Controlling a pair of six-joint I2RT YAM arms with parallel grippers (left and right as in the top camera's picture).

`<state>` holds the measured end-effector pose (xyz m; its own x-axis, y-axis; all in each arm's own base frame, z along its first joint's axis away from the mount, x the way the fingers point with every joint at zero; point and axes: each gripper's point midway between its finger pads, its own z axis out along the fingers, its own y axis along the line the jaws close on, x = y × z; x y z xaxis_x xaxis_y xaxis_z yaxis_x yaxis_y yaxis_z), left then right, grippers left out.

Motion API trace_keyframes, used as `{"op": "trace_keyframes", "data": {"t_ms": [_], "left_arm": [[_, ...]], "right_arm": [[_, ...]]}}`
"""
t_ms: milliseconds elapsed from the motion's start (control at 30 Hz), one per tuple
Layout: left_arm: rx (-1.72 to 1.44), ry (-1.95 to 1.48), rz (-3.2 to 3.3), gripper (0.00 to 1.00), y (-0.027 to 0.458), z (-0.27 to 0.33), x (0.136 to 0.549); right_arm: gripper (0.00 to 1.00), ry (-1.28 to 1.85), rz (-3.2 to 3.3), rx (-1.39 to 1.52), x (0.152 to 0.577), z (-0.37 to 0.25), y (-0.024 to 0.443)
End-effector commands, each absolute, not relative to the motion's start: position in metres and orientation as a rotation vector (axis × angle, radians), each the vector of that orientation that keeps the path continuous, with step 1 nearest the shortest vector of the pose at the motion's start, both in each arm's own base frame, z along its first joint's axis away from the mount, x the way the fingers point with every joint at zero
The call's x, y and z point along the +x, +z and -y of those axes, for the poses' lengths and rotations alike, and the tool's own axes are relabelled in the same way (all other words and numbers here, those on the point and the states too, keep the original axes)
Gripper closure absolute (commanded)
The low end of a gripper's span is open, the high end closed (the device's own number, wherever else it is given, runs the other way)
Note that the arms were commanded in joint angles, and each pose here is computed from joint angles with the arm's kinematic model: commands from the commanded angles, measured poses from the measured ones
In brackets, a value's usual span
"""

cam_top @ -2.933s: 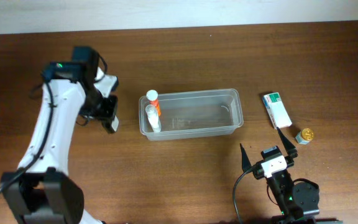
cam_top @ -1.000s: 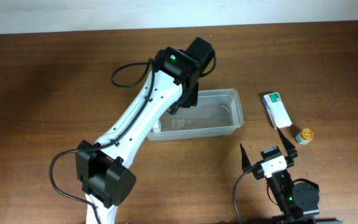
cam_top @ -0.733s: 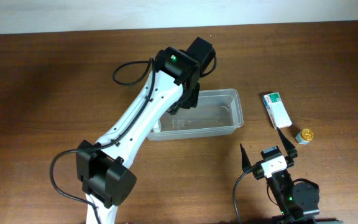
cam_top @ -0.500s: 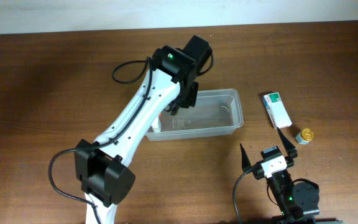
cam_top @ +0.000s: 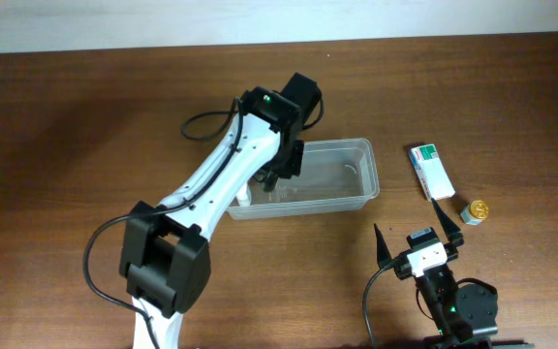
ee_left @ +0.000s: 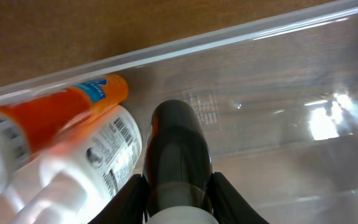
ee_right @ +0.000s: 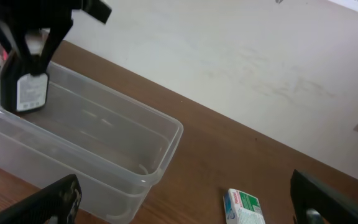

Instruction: Pack container

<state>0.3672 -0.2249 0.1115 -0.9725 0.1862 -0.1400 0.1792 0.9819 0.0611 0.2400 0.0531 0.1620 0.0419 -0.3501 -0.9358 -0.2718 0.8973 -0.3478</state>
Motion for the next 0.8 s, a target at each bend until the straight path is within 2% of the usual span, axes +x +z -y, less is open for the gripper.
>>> {"op": "trace_keyframes", "data": {"t_ms": [0,400,533,733,767], "left_arm": [[0.283,0.088,-3.002,0.93,0.098,0.219,0.368],[0.253,0.107,-3.028,0.9,0.085,0.207,0.368],[0.254,0.109,-3.032,0.78,0.085,0.207,0.367],[0.256,0.118,-3.042,0.72,0.085,0.205,0.364],[0.256,0.118,-3.043,0.69,0.085,0.205,0.364]], "right_arm": [[0.02,-0.067,-1.559,-0.487,0.24,-0.05,0.16],[0.02,-0.067,-1.559,-0.487,0.24,-0.05,0.16],[0.02,-0.067,-1.559,-0.487,0.24,-0.05,0.16],[0.02,-0.067,-1.559,-0.487,0.24,-0.05,0.16],[0.02,-0.067,-1.559,-0.487,0.24,-0.05,0.16]]}}
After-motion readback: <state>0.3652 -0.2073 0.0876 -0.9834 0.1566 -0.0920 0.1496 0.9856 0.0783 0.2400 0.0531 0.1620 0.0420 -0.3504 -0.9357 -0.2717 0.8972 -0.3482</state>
